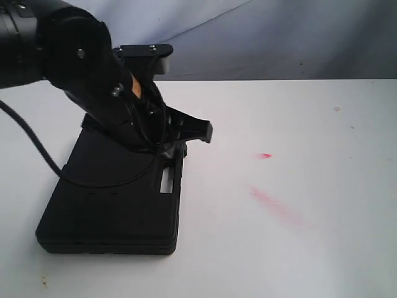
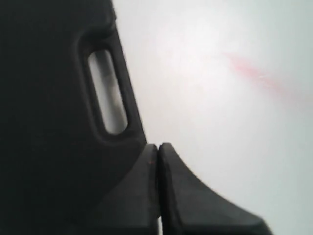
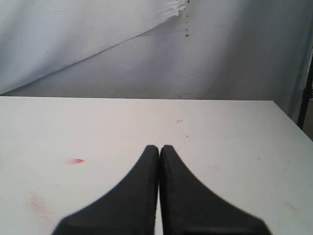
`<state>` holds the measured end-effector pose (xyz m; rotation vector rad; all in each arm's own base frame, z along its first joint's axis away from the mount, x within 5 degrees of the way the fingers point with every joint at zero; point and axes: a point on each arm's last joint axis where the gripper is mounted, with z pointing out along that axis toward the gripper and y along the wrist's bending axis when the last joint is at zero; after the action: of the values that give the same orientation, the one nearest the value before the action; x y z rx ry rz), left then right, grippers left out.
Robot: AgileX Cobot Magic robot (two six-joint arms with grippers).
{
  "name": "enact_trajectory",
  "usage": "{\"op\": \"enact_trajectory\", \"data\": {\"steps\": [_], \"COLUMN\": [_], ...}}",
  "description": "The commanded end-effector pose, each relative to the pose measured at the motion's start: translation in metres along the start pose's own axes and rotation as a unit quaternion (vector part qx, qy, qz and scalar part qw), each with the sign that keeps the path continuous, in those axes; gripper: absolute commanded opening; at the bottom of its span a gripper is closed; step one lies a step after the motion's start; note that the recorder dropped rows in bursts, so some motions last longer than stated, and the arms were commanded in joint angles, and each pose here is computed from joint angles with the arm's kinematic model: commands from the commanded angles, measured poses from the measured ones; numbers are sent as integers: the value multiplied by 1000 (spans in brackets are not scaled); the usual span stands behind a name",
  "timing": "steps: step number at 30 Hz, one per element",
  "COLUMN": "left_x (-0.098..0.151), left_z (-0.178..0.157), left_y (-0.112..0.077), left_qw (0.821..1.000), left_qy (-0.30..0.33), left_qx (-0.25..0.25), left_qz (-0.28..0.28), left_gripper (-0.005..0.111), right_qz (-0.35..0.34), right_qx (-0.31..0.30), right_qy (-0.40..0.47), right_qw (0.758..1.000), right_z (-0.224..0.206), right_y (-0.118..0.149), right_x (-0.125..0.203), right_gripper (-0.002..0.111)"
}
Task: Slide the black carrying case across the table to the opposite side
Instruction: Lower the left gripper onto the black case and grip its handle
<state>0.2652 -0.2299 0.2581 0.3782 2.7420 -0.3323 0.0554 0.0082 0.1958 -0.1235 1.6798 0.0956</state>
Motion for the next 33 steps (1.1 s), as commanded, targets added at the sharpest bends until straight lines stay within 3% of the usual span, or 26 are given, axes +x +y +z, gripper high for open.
{"op": "enact_trajectory", "data": {"steps": [1,7,13,17,20,27,33], "left_x": [-8,-17,-33,-36,-36,-41,-42], "left_z": [13,20,48,74,86,93,97], "left_y": [-10,-9,-8,-9,-8,-7,-4], "left_qw": [999,999,998,996,996,996,993], "left_qy": [-30,-36,23,48,55,28,16], "left_qx": [34,20,-49,-64,-68,-69,-84], "left_qz": [-5,-36,-28,-26,-29,-49,-76], "left_gripper": [0,0,1,4,14,48,49], "right_qz": [6,6,6,6,6,6,6], "right_qx": [1,1,1,1,1,0,0], "right_qy": [0,0,0,0,0,0,0], "right_qw": [1000,1000,1000,1000,1000,1000,1000], "right_z": [0,0,0,0,0,0,0], "right_y": [0,0,0,0,0,0,0], "right_x": [1,1,1,1,1,1,1], "right_gripper": [0,0,0,0,0,0,0]}}
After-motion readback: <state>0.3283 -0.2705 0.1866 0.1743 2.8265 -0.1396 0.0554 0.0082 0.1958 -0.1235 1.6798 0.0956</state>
